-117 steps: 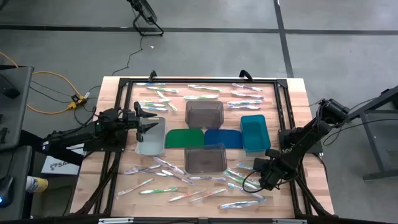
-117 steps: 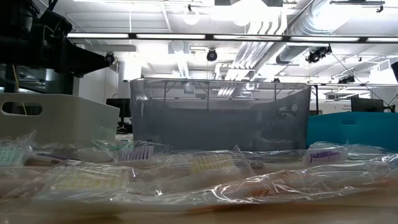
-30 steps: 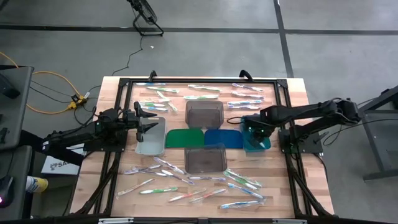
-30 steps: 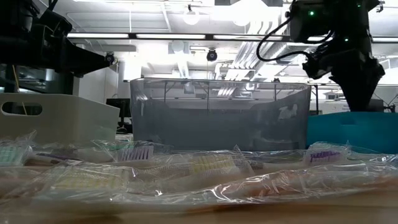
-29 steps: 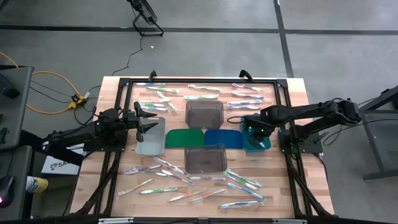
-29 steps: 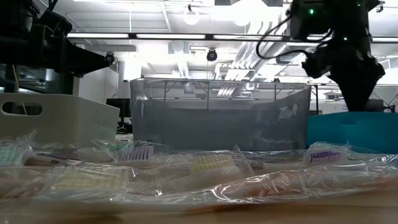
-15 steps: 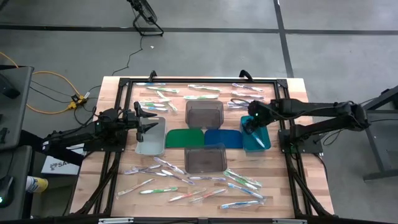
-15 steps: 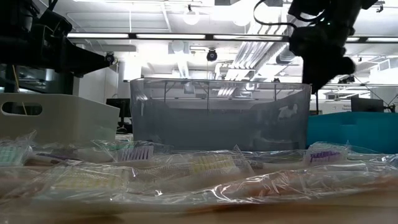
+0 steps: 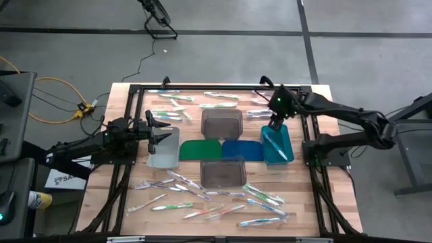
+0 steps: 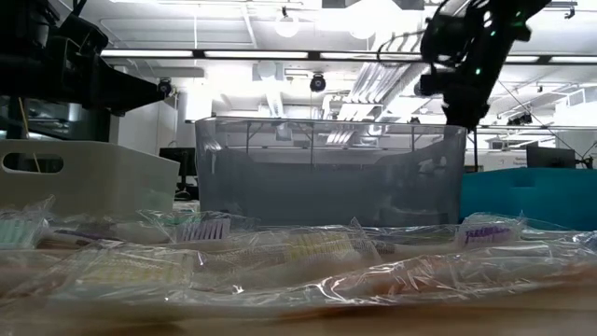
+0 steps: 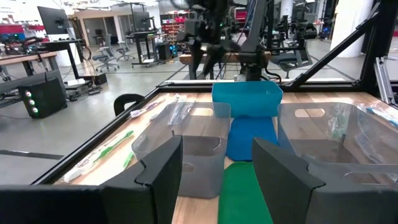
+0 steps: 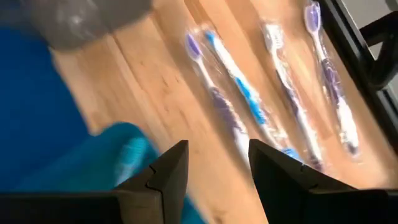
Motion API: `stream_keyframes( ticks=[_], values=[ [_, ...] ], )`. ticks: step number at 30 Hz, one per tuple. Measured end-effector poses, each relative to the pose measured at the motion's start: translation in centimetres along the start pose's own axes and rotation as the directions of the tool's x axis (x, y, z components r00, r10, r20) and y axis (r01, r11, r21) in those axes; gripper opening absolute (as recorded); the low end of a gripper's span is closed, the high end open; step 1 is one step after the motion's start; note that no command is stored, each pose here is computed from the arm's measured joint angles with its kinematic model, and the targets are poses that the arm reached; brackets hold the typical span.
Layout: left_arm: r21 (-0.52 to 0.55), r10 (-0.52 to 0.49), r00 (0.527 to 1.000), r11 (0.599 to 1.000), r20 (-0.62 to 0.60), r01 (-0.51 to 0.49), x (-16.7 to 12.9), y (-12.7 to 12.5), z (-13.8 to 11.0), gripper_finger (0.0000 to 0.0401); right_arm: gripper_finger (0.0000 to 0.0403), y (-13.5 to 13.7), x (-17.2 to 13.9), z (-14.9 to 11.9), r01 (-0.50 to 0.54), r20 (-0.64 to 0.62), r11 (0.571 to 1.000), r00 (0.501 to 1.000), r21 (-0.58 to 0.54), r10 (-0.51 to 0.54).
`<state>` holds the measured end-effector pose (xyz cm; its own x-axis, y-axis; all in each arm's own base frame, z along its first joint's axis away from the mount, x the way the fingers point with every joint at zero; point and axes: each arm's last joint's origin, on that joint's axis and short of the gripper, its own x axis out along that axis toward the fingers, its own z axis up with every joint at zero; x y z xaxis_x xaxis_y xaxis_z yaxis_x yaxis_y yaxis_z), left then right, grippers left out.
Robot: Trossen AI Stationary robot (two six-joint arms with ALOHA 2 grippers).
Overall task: Pick & Place Toothbrushes
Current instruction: Put the blue toothbrush into the blue bin
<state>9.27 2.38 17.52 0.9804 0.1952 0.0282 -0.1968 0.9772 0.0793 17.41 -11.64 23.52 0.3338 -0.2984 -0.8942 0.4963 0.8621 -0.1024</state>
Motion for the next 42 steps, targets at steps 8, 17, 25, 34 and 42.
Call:
stream_keyframes(
  ticks=[8, 17, 25, 34, 42],
  values=[
    [0.0, 0.0, 1.0, 1.0, 0.0, 0.0, 0.0, 0.0, 0.0, 0.0187, 0.0162, -2.3, 3.8, 0.9, -0.039, -0.058, 0.991, 0.998, -0.132, 0.032],
    [0.0, 0.0, 1.0, 1.0, 0.0, 0.0, 0.0, 0.0, 0.0, 0.0187, 0.0162, -4.3, 8.4, 1.0, -0.048, -0.129, 0.978, 0.991, -0.204, 0.021],
    [0.0, 0.0, 1.0, 1.0, 0.0, 0.0, 0.0, 0.0, 0.0, 0.0187, 0.0162, -5.0, 10.3, 1.4, -0.028, -0.1, 0.976, 0.995, -0.216, 0.006],
    [0.0, 0.0, 1.0, 1.0, 0.0, 0.0, 0.0, 0.0, 0.0, 0.0187, 0.0162, -4.9, 11.5, 1.1, -0.054, -0.142, 0.97, 0.99, -0.236, 0.021],
    [0.0, 0.0, 1.0, 1.0, 0.0, 0.0, 0.0, 0.0, 0.0, 0.0187, 0.0162, -4.9, 11.5, 1.2, -0.043, -0.133, 0.97, 0.991, -0.241, 0.011]
  ],
)
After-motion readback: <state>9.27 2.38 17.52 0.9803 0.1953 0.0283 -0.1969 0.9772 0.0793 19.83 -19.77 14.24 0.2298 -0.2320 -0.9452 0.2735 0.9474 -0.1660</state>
